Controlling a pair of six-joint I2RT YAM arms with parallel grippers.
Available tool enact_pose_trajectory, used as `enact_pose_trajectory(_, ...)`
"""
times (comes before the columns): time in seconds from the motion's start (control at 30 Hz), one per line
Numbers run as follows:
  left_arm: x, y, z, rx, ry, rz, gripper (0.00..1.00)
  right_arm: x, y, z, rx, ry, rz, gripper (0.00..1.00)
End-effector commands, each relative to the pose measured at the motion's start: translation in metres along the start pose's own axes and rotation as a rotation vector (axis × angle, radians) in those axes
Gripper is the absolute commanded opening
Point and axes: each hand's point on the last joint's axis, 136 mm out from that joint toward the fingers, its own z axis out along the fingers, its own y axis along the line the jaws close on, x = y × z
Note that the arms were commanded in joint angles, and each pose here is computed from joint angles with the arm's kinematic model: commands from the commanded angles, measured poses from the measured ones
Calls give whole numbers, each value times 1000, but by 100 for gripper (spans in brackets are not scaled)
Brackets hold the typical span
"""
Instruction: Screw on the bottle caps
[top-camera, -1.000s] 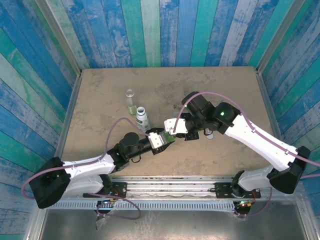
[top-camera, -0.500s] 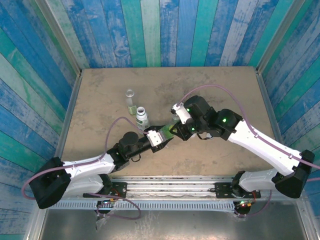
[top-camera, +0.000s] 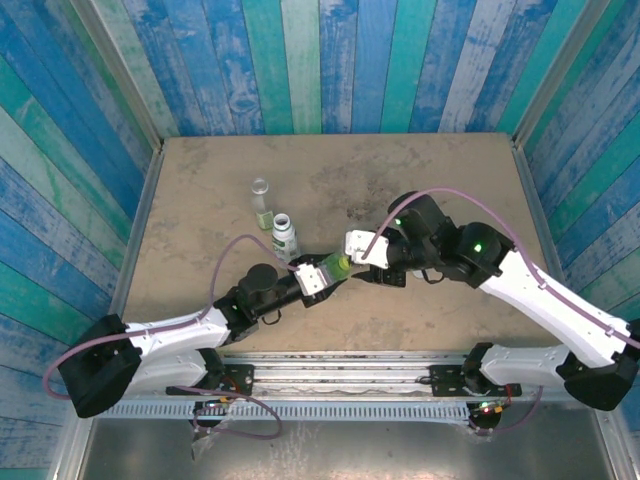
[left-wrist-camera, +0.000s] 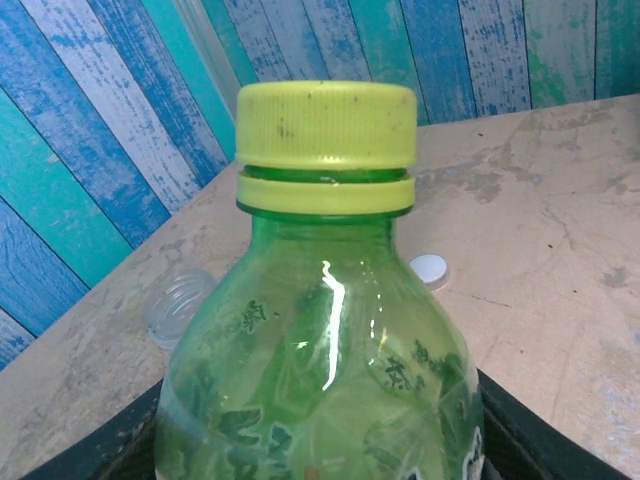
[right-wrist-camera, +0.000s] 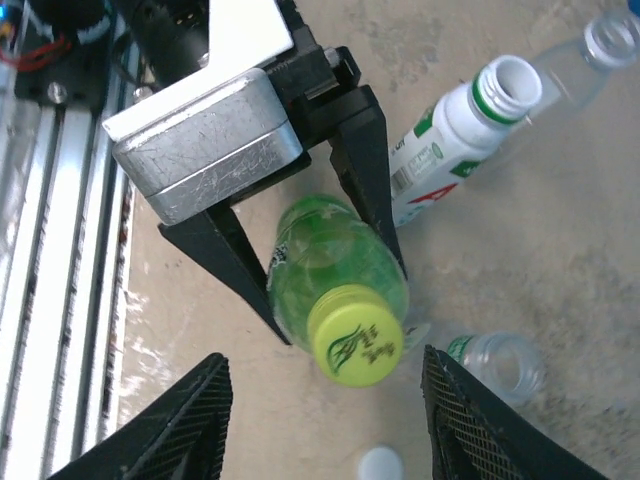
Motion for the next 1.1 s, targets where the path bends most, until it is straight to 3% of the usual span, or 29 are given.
enact_pose_trajectory(0.0, -8, -5, -7, 18, -46, 24, 60, 6, -1, 6, -46, 67, -163, 49)
enact_pose_trajectory(0.4, -6, -2, -7, 4, -38, 12, 60, 15, 2, 30, -141, 137, -151, 40)
enact_pose_trajectory(0.5, -7, -1, -7, 1, -41, 7, 60, 18, 2, 32, -141, 150, -144, 30)
enact_pose_trajectory(0.53, -7, -2, -8, 2, -42, 7, 60, 18, 1, 32, -139, 154, -137, 20)
enact_pose_trajectory(0.67, -8, 0, -8, -5, -46, 4, 59, 18, -3, 31, -110, 164, -85, 14)
enact_pose_trajectory(0.77, -11, 4, -7, -25, -54, 0, 59, 12, -17, 34, -18, 141, 145, 9)
enact_pose_trajectory(0.9, -13, 10, -7, -62, -68, 5, 59, 9, -44, 34, 166, 60, 659, 1)
enact_pose_trajectory(1.0, -13, 14, -6, -88, -74, 5, 59, 7, -42, 36, 161, 1, 1099, 1)
enact_pose_trajectory(1.07, -15, 16, -4, -95, -82, 5, 59, -3, -30, 40, 63, -26, 1230, 1)
